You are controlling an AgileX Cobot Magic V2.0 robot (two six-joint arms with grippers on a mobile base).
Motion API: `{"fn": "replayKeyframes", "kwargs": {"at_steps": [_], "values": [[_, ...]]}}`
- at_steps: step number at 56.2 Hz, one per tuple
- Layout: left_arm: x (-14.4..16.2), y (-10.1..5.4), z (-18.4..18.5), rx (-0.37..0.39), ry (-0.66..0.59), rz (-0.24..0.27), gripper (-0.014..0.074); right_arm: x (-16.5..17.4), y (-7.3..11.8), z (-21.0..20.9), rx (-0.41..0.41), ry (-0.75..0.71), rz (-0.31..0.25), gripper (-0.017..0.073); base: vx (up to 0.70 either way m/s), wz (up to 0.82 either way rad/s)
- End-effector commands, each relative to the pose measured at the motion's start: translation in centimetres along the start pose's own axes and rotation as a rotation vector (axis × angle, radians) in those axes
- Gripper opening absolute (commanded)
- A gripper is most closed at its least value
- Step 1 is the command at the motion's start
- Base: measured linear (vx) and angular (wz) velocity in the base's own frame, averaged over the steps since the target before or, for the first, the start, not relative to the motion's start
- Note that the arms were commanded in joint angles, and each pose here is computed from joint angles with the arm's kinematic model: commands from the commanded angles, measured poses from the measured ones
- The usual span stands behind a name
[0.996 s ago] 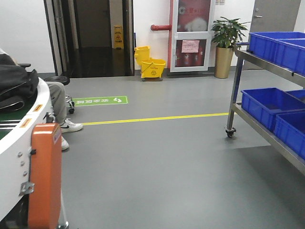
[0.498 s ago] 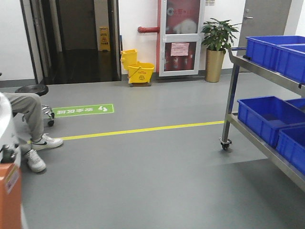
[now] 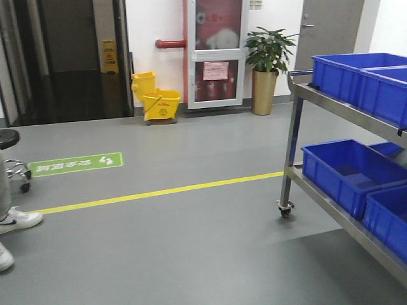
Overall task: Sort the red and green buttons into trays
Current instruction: 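Drive the base away from the table holding both buttons, then drive the base up to the shelf with green and red trays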
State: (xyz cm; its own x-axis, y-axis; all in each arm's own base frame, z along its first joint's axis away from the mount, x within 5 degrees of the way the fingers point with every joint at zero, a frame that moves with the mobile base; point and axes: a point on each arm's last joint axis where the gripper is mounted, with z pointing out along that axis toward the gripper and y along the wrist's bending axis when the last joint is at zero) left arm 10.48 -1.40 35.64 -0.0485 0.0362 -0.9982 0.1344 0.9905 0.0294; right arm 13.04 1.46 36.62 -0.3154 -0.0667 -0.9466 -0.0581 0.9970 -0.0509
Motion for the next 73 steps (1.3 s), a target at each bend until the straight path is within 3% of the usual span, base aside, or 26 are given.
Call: {"fn": "replayKeyframes", "kwargs": {"at_steps": [1,73], "values": [[-1.88,-0.01,-0.17,0.004,-0.115,-0.012,0.0003,-1.61,0.08,-0.56,-0.017,-0.113,-0.025,-0.0009,0.5,-0.24],[-1.88,-0.01,-0.17,0.004,-0.115,-0.012,0.0003,-1.62,0.09,-0.56,-0.017,-0.114,-0.025,-0.0009,0.45,-0.51]]}}
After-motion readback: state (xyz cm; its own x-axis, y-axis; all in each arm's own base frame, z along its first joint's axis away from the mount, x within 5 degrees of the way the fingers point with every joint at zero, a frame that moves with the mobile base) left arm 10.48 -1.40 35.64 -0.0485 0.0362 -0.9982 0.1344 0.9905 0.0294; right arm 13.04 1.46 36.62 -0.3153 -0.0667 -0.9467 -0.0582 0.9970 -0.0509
